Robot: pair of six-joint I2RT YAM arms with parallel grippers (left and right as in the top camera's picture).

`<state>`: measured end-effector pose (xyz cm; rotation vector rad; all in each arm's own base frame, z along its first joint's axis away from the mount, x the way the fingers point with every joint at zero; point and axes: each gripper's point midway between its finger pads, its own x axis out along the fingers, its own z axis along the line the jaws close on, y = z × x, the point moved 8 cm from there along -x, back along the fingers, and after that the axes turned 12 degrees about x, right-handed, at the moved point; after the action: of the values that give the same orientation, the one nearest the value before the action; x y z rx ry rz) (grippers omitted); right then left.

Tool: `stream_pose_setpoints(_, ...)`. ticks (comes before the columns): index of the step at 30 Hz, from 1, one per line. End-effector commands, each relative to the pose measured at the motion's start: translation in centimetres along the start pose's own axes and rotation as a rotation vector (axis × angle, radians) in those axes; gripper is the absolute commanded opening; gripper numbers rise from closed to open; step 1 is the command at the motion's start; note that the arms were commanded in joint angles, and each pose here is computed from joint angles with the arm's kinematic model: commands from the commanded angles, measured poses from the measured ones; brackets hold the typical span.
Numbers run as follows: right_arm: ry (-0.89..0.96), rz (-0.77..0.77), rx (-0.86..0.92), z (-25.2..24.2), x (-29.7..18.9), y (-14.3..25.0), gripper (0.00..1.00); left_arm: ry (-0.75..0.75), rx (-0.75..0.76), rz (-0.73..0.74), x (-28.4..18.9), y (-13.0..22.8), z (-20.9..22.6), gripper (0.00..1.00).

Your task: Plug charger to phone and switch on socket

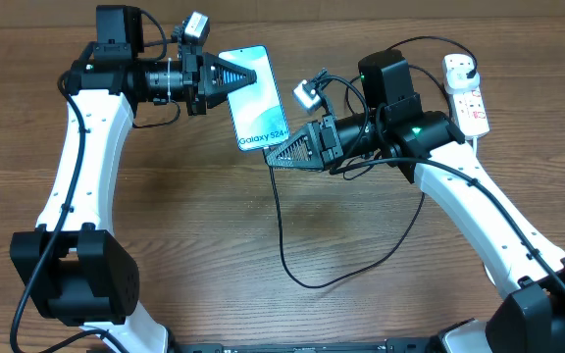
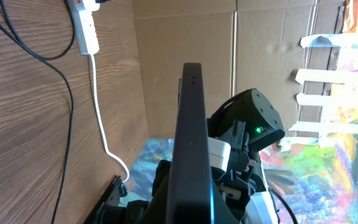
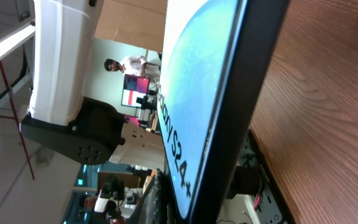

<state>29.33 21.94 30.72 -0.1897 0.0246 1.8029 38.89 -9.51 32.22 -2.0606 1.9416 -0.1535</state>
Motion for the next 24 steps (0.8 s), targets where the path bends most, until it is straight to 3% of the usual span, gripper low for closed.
stream_pose_setpoints(1,0.058,-0.099,-0.075,0.98,-0.62,-1.03,0.04,0.112,0.016,0.066,1.16,0.89,-1.64,0.04)
stream_pose_setpoints(24,0.061,-0.13,-0.079,1.26,-0.66,-1.6,0.04,0.113,0.016,0.066,1.16,0.89,-1.64,0.04)
